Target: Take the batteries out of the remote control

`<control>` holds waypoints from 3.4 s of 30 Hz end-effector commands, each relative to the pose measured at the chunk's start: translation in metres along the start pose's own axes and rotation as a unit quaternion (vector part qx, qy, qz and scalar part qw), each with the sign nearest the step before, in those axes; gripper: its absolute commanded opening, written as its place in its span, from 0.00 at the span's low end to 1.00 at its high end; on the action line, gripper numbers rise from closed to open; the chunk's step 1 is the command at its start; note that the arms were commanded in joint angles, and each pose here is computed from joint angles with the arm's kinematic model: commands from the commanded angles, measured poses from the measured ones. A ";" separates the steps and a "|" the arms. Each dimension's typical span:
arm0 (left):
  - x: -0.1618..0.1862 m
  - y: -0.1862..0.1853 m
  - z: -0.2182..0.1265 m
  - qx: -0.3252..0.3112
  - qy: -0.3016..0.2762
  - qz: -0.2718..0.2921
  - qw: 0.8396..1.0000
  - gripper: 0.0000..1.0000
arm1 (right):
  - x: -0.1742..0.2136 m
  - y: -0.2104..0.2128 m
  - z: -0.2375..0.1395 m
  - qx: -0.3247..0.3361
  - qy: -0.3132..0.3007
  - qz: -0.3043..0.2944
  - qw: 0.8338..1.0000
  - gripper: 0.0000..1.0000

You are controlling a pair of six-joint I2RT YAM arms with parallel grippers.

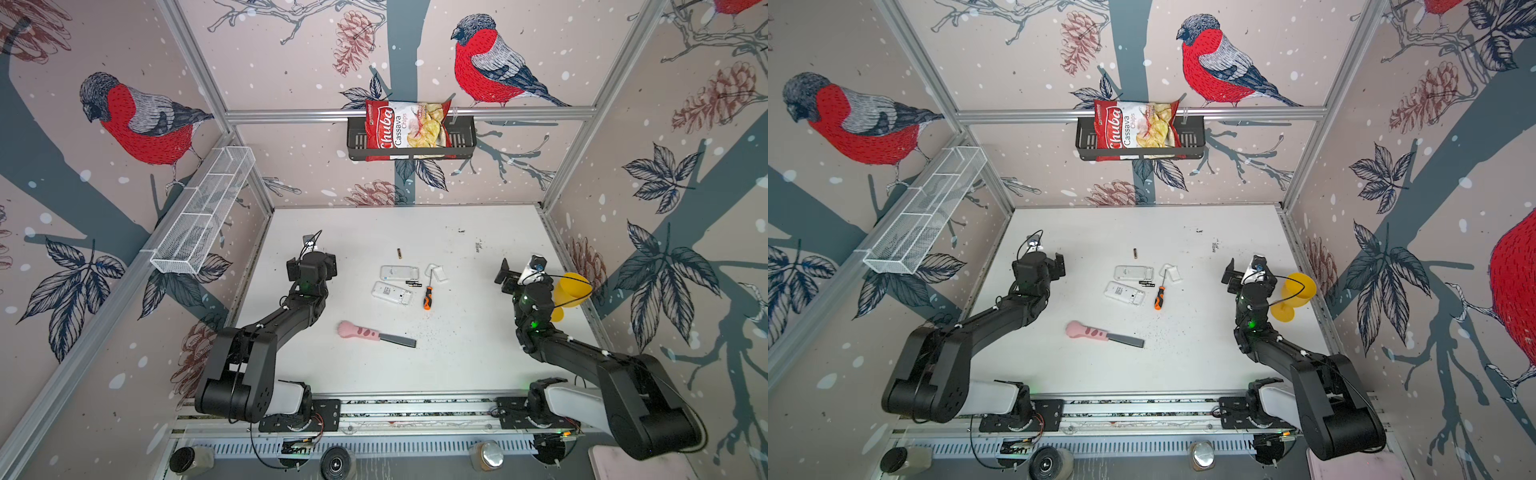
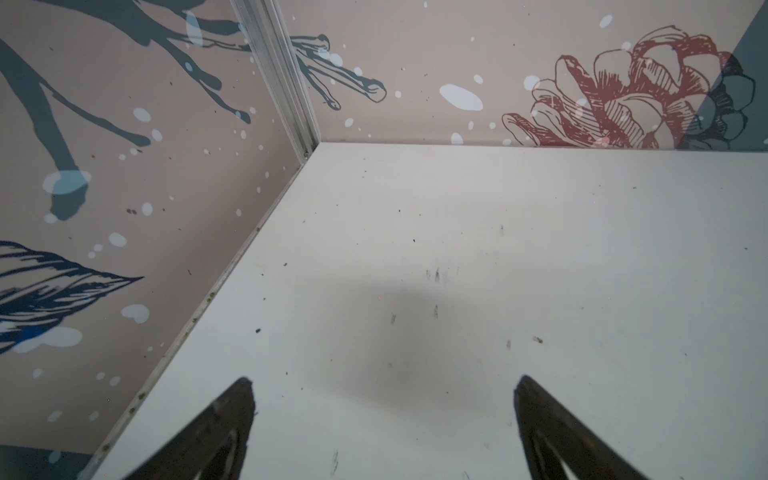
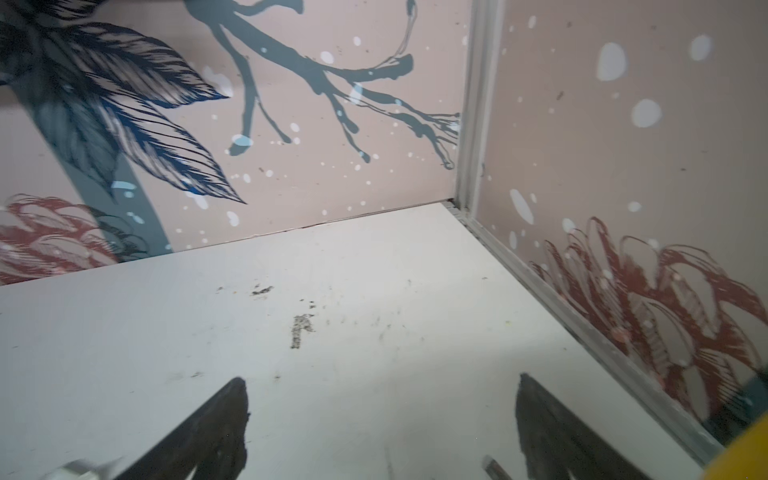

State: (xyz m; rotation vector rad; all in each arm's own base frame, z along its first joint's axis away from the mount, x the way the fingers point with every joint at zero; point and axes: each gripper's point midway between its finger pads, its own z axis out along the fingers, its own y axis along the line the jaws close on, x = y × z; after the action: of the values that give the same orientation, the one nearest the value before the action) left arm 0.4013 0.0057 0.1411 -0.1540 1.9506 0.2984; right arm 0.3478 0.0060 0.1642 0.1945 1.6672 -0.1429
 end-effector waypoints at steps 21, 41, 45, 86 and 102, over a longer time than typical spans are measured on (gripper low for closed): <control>0.023 0.035 -0.024 -0.005 -0.155 -0.072 0.985 0.96 | 0.011 -0.023 -0.011 0.025 -0.065 -0.014 0.997 0.99; 0.020 0.027 -0.023 -0.008 -0.156 -0.053 0.986 0.96 | 0.036 -0.021 0.035 -0.027 0.023 0.009 0.999 0.99; 0.021 0.028 -0.023 -0.009 -0.156 -0.053 0.986 0.97 | 0.035 -0.022 0.032 -0.013 0.017 0.005 1.000 1.00; 0.021 0.025 -0.019 0.007 -0.149 -0.054 0.987 0.96 | 0.035 -0.022 0.033 -0.012 0.017 0.004 1.000 1.00; 0.021 0.026 -0.019 0.006 -0.149 -0.054 0.987 0.96 | 0.035 -0.021 0.032 -0.013 0.017 0.004 1.000 0.99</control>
State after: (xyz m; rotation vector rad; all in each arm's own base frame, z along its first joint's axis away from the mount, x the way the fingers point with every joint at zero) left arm 0.3678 0.0268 0.1228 -0.1941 1.6769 0.2375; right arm 0.3707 -0.0195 0.1201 0.1731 1.7236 -0.1167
